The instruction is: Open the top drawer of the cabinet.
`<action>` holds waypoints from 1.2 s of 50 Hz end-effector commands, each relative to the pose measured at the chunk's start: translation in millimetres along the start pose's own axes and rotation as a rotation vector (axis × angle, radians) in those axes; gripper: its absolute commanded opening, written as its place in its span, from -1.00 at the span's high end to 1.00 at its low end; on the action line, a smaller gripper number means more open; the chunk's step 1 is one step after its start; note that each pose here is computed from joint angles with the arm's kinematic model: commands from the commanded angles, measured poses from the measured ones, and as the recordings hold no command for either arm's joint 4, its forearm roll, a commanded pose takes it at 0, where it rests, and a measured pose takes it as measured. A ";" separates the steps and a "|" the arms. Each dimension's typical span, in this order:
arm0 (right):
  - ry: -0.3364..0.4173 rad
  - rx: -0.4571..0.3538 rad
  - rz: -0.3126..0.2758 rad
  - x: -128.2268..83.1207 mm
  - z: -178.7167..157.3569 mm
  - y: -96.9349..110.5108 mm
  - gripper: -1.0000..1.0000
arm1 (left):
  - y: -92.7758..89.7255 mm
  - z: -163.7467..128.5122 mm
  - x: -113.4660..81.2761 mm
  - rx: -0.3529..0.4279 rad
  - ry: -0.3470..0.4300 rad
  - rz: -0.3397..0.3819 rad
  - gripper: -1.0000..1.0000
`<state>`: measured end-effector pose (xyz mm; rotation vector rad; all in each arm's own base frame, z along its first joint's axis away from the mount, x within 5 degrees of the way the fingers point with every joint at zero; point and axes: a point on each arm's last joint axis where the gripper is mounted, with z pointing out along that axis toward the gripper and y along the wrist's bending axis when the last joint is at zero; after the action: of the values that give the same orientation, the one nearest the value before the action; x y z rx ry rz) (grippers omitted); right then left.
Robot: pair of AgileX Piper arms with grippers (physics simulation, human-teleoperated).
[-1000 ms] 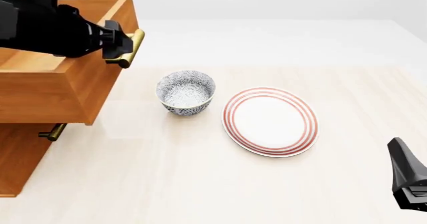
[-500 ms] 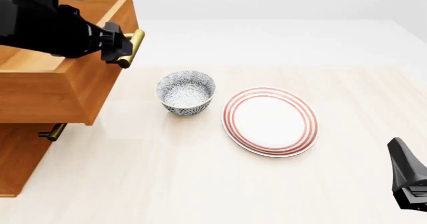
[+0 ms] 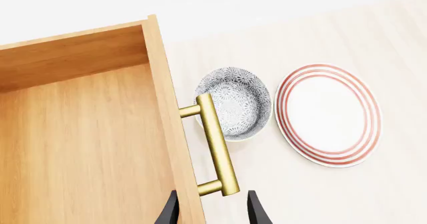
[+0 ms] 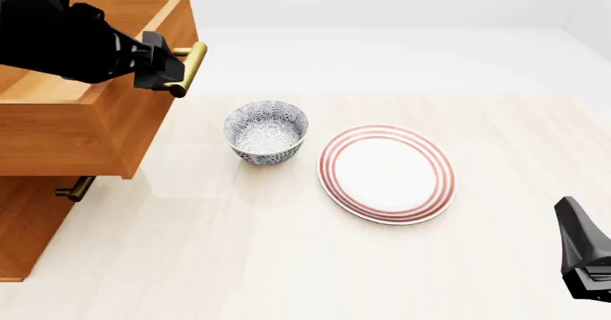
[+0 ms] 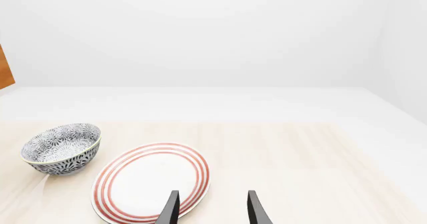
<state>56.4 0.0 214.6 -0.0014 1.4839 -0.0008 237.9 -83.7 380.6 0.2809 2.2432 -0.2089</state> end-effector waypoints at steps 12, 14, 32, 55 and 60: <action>0.000 0.000 0.000 0.2 -0.1 0.0 -1.00 | -3.3 -23.7 -2.7 0.028 -0.026 0.035 -1.00; 0.000 0.000 0.000 0.2 -0.1 0.0 -1.00 | -2.4 -25.7 -2.8 0.025 -0.027 0.036 -1.00; 0.000 0.000 0.000 0.2 -0.1 0.0 -1.00 | 1.1 -40.3 -2.4 0.014 -0.035 0.056 -1.00; 0.000 0.000 0.000 0.2 -0.1 0.0 -1.00 | 1.8 -71.3 -1.4 0.013 -0.094 0.110 -1.00; 0.000 0.000 0.000 0.2 -0.1 0.0 -1.00 | 2.3 -71.8 2.5 0.013 -0.103 0.109 -1.00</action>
<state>56.4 0.0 214.6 -0.0014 1.4838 -0.0007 193.2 -67.6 420.9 0.3830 2.1469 -0.1824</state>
